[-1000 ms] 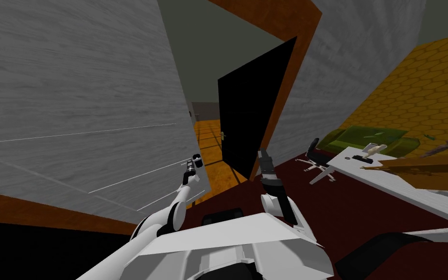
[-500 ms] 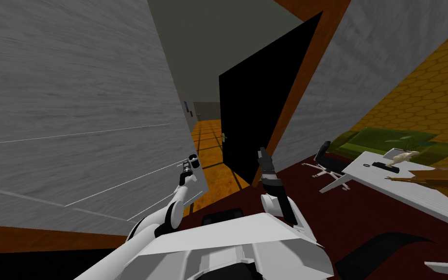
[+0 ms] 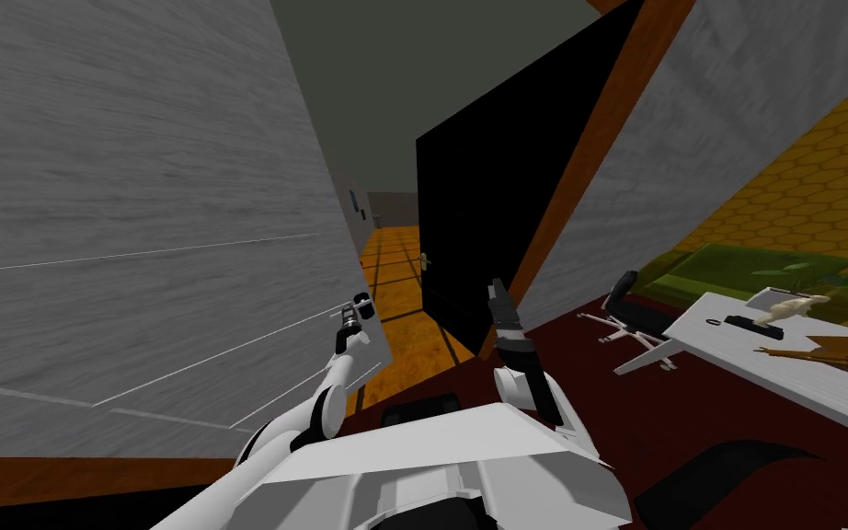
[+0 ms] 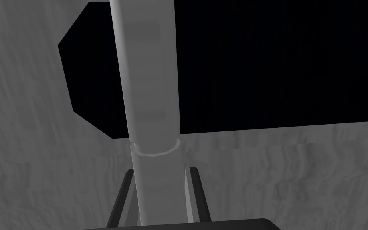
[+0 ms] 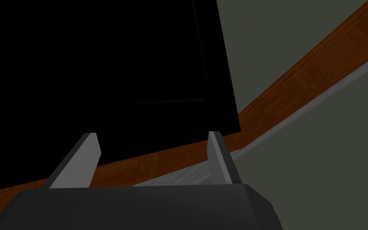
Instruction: Push the door open
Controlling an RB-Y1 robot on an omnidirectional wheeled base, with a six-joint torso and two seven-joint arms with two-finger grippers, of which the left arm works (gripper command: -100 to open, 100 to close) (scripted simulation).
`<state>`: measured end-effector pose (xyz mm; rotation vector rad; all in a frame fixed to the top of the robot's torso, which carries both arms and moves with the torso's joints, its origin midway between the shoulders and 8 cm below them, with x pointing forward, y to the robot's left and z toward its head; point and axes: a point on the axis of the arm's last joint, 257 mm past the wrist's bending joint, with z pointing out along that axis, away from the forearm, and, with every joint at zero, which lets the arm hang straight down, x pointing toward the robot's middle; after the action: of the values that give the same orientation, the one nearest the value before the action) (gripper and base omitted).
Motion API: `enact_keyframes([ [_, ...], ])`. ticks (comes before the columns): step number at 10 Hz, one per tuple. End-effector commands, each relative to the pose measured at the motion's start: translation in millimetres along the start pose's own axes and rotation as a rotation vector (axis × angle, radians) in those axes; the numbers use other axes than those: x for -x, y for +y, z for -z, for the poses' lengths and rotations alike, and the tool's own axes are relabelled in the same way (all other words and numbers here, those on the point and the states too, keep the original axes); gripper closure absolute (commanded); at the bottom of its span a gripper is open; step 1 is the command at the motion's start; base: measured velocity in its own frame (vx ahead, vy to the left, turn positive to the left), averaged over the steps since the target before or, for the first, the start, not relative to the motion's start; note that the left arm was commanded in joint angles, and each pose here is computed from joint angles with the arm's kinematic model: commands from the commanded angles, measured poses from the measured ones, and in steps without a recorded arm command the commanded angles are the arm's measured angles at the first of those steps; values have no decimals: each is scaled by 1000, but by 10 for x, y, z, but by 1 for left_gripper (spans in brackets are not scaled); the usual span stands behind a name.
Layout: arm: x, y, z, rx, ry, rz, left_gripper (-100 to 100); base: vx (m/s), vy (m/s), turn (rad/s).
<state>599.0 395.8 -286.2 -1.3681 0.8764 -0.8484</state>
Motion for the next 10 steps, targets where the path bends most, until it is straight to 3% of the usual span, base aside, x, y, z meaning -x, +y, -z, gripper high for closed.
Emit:
enact_keyframes([
  [1,174,-85,-93,-22,-32,-6,100,146,-55,87],
  [2,168,-40,-79,-12,-31,-7,100,73,-21,30],
  [3,266,-19,-80,-8,-52,-4,100,137,-30,50],
  [6,266,-19,-80,-8,-52,-4,100,65,-11,16],
  [7,387,-3,-82,-4,-79,2,100,111,-48,49],
  [10,515,21,-77,0,-110,9,100,183,-60,73],
])
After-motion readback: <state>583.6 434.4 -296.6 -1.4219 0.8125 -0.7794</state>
